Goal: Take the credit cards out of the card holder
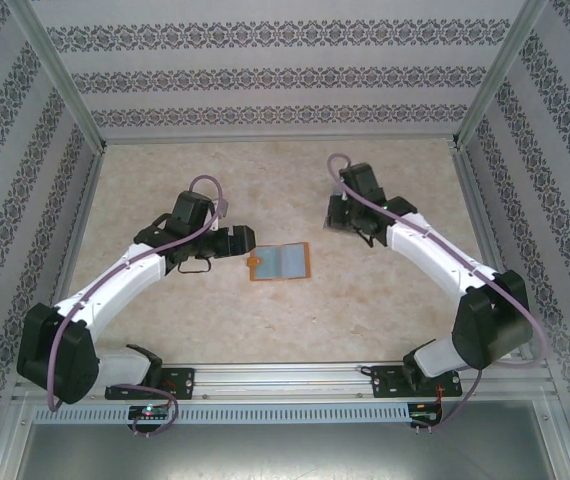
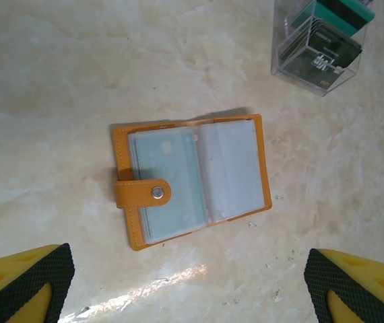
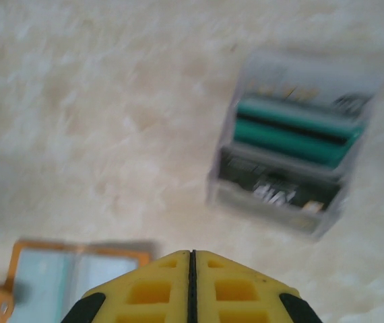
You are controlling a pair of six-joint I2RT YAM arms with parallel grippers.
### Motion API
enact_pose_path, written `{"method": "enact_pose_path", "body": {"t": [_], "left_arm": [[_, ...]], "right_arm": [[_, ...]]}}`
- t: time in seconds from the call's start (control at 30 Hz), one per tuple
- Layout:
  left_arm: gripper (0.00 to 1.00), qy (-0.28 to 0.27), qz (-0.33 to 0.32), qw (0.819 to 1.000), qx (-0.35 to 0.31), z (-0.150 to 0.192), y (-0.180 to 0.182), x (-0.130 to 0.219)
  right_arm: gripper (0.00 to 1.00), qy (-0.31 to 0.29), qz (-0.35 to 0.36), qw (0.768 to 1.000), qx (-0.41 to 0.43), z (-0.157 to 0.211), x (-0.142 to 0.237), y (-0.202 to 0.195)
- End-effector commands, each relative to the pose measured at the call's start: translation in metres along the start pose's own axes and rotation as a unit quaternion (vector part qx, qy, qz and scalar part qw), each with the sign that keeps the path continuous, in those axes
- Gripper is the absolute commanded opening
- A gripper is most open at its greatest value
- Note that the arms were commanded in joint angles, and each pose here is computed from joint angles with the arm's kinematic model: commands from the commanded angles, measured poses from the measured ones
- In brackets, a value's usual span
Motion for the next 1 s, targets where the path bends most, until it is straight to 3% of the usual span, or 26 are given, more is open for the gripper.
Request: {"method": "enact_pose_path", "body": {"t": [0.0, 0.43, 0.9, 0.97], "left_arm": [[0.9, 0.009, 0.002, 1.0, 0.021, 0.003, -0.003, -0.013], [0.75, 0.055, -0.037, 0.994, 0.086, 0.034, -0.009, -0.071], [0.67, 0.079, -0.043, 0.993, 0.081, 0.041, -0.009, -0.1], [0.63, 0.082, -0.039, 0.993, 0.08, 0.042, -0.01, -0.103]], "right_arm": [[0.0, 0.041, -0.013, 0.999, -0.02, 0.033, -0.004, 0.005], [0.0, 0.171, -0.041, 0.984, -0.021, 0.119, -0.037, 0.006], [0.0, 0.202, -0.019, 0.979, -0.022, 0.13, -0.066, 0.006], [0.0, 0.201, -0.017, 0.979, -0.02, 0.13, -0.07, 0.006]]}}
Point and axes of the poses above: each hand's point on the last joint's axis, 136 mm out from that joint toward the fingers, its own x axis back along the fingers, its own y axis along the line the jaws close on, z = x × y, the point moved 3 cm from there along x, back along the fingers, and after that the axes turned 14 degrees about -x, right-handed, at the moved point
